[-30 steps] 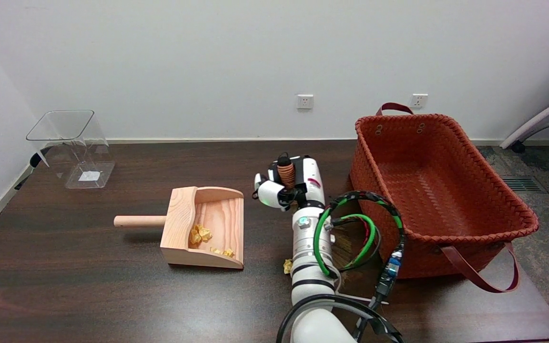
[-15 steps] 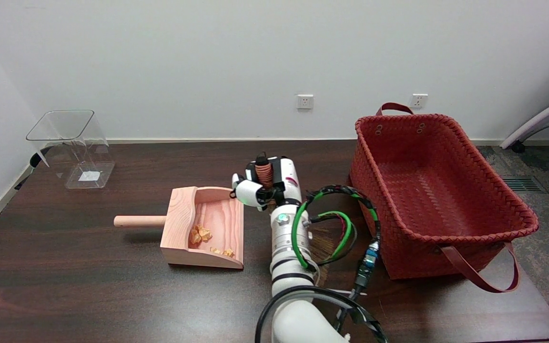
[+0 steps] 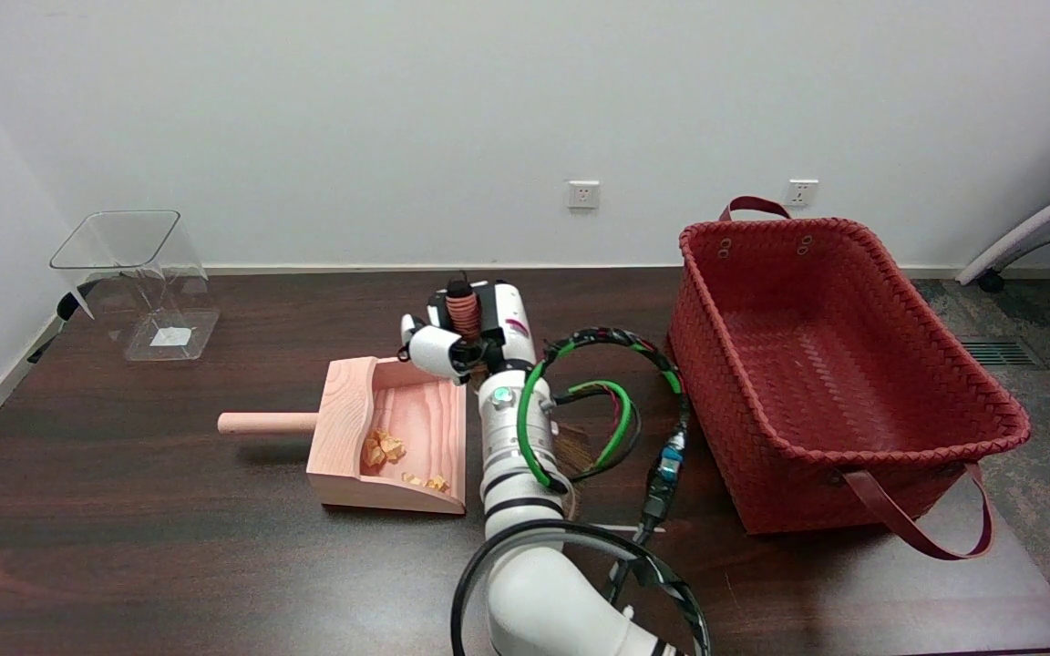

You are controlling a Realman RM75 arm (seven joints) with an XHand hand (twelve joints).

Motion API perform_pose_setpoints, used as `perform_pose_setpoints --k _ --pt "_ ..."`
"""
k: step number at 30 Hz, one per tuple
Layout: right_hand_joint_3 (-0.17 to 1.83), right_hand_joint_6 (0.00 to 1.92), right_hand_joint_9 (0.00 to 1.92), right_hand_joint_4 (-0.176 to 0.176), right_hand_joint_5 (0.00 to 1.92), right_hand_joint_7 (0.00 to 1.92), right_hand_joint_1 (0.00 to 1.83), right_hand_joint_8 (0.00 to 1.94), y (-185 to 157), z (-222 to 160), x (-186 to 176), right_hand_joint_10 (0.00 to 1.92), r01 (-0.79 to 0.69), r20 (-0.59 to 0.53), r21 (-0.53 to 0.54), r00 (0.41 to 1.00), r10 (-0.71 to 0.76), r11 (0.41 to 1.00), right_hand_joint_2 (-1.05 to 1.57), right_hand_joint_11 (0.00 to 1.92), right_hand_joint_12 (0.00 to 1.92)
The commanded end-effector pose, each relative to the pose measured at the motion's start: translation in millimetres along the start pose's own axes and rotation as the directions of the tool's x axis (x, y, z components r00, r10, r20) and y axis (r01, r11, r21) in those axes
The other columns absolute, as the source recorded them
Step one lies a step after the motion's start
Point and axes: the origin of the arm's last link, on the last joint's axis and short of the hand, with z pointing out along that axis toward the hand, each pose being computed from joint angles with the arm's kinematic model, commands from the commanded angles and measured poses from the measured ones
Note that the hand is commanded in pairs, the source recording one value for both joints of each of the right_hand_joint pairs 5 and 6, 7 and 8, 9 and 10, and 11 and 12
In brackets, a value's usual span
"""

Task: Sweep the paper balls into the dustpan.

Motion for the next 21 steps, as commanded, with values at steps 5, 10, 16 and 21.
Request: perform_pose_setpoints --k 5,10,16,21 --pt "0.68 1.92 1.92 0.0 1.92 1.92 1.35 1.92 -16.7 15.7 -34.6 1.92 -0.109 0.11 0.023 0.988 0.106 0.994 0.98 1.92 1.92" --pt "0.69 1.92 1.92 0.0 1.92 1.92 1.35 1.92 -21.2 15.2 -43.9 1.92 -0.137 0.147 0.022 0.98 0.133 0.99 0.97 1.92 1.92" --pt "0.69 1.92 1.92 0.0 1.92 1.92 1.35 1.92 -23.7 17.9 -51.0 1.92 -0.197 0.16 0.011 0.968 0.193 0.98 0.96 1.92 1.92" --pt "0.7 1.92 1.92 0.0 1.92 1.92 1.35 1.92 -25.9 21.2 -58.2 1.92 -0.234 0.184 0.004 0.956 0.229 0.972 0.95 1.92 1.92"
